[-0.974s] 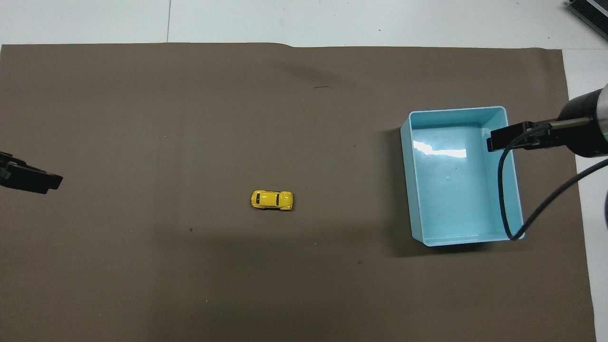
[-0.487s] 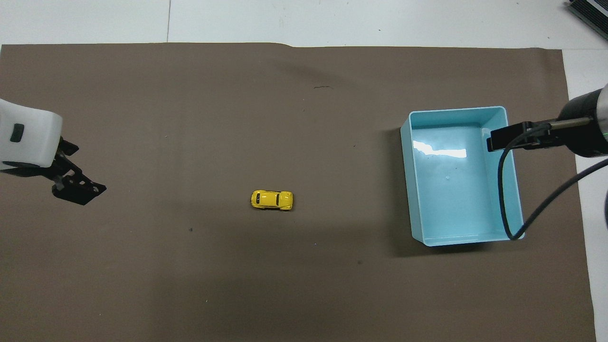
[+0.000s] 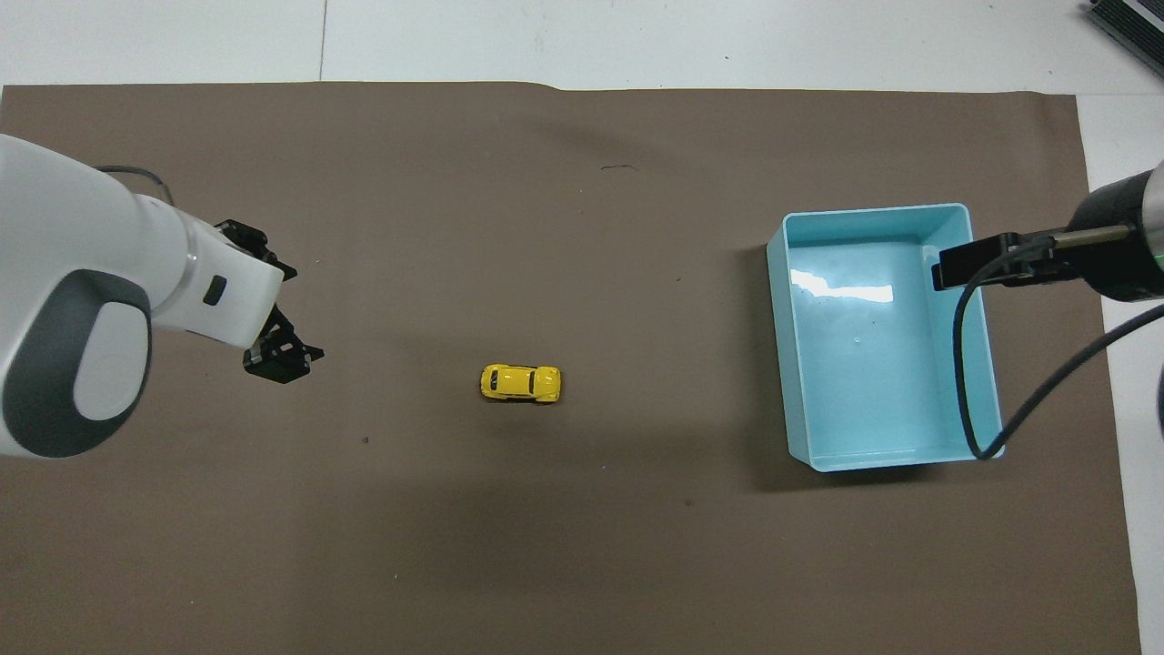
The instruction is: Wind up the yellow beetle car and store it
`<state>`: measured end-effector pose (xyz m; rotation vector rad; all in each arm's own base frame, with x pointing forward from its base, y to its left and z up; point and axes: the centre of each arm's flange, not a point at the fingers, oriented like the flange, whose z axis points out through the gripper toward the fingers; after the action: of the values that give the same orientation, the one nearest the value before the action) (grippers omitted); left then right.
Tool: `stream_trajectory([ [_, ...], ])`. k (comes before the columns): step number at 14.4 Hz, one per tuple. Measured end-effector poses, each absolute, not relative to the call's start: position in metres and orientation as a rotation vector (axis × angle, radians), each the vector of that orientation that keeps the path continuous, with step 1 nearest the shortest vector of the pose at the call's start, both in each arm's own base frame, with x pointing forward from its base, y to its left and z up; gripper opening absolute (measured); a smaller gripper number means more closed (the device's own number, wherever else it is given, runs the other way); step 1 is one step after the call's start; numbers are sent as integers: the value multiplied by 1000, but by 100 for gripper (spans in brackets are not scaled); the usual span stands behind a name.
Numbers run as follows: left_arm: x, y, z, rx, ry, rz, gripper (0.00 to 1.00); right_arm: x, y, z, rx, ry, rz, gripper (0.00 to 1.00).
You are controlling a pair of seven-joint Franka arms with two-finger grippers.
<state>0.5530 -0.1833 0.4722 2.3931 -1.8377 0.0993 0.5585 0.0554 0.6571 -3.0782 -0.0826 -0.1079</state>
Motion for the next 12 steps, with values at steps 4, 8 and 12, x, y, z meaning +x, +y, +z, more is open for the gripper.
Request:
stream_trajectory([
  [4, 543, -243, 413, 2328, -1945, 132, 100, 559, 55, 657, -3078, -83, -108, 100],
  [8, 522, -284, 375, 2283, -2018, 172, 100, 559, 55, 657, -3078, -83, -108, 100],
  [12, 507, -315, 350, 2247, -2066, 183, 100, 559, 55, 657, -3078, -83, -108, 100],
])
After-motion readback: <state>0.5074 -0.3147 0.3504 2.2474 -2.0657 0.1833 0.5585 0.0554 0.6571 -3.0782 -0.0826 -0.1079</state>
